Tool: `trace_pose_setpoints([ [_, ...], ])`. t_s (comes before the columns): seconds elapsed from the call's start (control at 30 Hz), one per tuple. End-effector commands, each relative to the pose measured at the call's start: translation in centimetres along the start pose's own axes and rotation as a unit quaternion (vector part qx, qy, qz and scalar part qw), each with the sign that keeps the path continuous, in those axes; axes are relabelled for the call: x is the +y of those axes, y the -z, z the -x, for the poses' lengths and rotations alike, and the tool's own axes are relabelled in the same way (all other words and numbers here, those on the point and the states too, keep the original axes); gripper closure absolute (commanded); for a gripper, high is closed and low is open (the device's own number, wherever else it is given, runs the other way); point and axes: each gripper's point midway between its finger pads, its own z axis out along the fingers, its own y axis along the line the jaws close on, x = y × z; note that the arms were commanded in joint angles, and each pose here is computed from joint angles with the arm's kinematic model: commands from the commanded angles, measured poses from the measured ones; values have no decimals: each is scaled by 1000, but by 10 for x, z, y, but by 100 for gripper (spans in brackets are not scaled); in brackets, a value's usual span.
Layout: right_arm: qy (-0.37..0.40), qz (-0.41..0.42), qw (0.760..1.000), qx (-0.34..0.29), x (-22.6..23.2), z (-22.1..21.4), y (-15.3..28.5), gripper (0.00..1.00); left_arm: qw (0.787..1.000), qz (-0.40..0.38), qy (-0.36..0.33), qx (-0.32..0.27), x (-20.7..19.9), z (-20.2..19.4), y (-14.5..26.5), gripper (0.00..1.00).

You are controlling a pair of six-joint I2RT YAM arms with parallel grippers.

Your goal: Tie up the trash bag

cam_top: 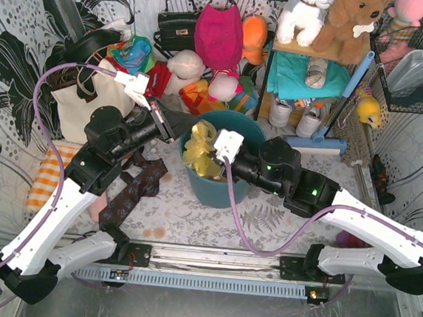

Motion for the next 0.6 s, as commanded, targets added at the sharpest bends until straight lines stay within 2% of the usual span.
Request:
trace_pose_setpoints([
  [0.0, -17, -2, 1000, -12, -1, 5, 11, 100, 1000, -10, -7, -23, -8, 12, 4, 94],
  [0.07, -16, -7, 1000, -16, -3, 8, 11, 100, 1000, -10, -7, -23, -9, 13, 4, 100],
  [0.23, -18, -27, 999, -42, -13, 24, 12, 100, 1000, -13, -6, -21, -9, 12, 3, 100],
  [0.33, -23, -25, 998, -54, -13, 31, 14, 100, 1000, -11, -6, -19, -10, 13, 4, 80],
  [0.4, -25, -25, 998, -55, -13, 31, 13, 100, 1000, 0, -6, -16, -8, 13, 6, 73],
  [0.57, -25, -28, 998, -51, -14, 29, 12, 100, 999, 39, 1, 11, -3, 10, 15, 71],
])
